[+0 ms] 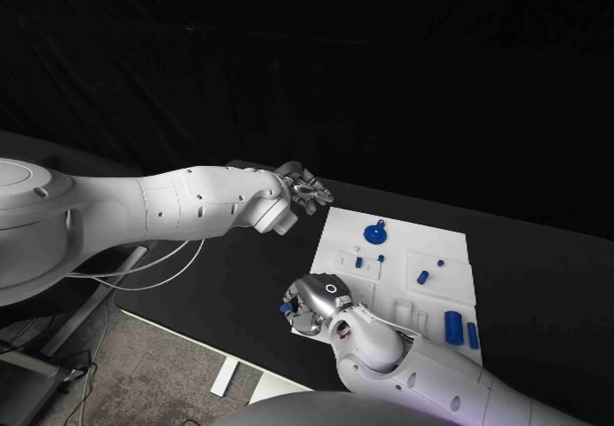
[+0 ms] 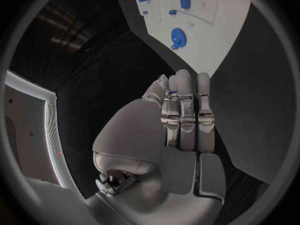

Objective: Assemble the parts on the task board

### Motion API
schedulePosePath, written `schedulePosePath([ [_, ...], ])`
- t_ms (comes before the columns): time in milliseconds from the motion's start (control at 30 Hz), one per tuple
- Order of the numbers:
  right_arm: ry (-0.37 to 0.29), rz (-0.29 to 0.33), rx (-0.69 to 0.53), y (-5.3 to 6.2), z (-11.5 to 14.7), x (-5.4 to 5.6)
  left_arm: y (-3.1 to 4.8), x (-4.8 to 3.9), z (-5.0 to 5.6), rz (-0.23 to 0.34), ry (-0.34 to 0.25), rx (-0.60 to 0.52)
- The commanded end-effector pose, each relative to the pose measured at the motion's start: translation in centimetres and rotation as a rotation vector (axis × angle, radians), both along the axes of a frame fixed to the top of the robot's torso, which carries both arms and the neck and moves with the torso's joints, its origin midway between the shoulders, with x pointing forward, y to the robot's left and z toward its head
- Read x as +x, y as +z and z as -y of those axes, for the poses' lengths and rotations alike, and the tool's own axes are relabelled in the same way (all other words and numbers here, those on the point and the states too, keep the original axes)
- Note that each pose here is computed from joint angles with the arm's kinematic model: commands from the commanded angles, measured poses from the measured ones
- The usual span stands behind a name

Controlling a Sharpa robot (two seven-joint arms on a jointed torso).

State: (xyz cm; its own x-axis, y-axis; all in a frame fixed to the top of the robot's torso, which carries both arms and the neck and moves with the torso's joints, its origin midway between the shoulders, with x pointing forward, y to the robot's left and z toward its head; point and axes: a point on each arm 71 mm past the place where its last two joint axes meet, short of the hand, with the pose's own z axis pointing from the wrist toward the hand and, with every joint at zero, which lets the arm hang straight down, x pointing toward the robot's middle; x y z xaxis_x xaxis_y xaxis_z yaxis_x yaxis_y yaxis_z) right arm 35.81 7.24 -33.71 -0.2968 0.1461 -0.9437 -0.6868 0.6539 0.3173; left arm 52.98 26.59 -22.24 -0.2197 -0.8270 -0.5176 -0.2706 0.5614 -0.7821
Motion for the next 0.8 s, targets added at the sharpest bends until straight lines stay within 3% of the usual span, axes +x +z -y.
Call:
schedulePosePath([
  [33,-0.017,0.009,0.041,0.3,0.2,0.1,0.18,0.06,-0.1,0.009,-0.006,-0.007],
  [233,-0.042,0.009,0.048,0.8,0.9,0.7,0.2,0.04,-0.5,0.011,-0.001,-0.006],
  [567,-0.118,0.008,0.078,2.1,3.4,2.7,0.14,-0.23,-1.7,-0.007,0.017,-0.065],
  [700,-0.149,0.005,0.102,2.9,4.5,3.4,0.07,-0.48,-2.0,-0.026,-0.003,-0.113],
  [800,-0.177,0.003,0.124,3.8,5.6,4.0,0.04,-0.75,-2.1,-0.043,-0.052,-0.15],
])
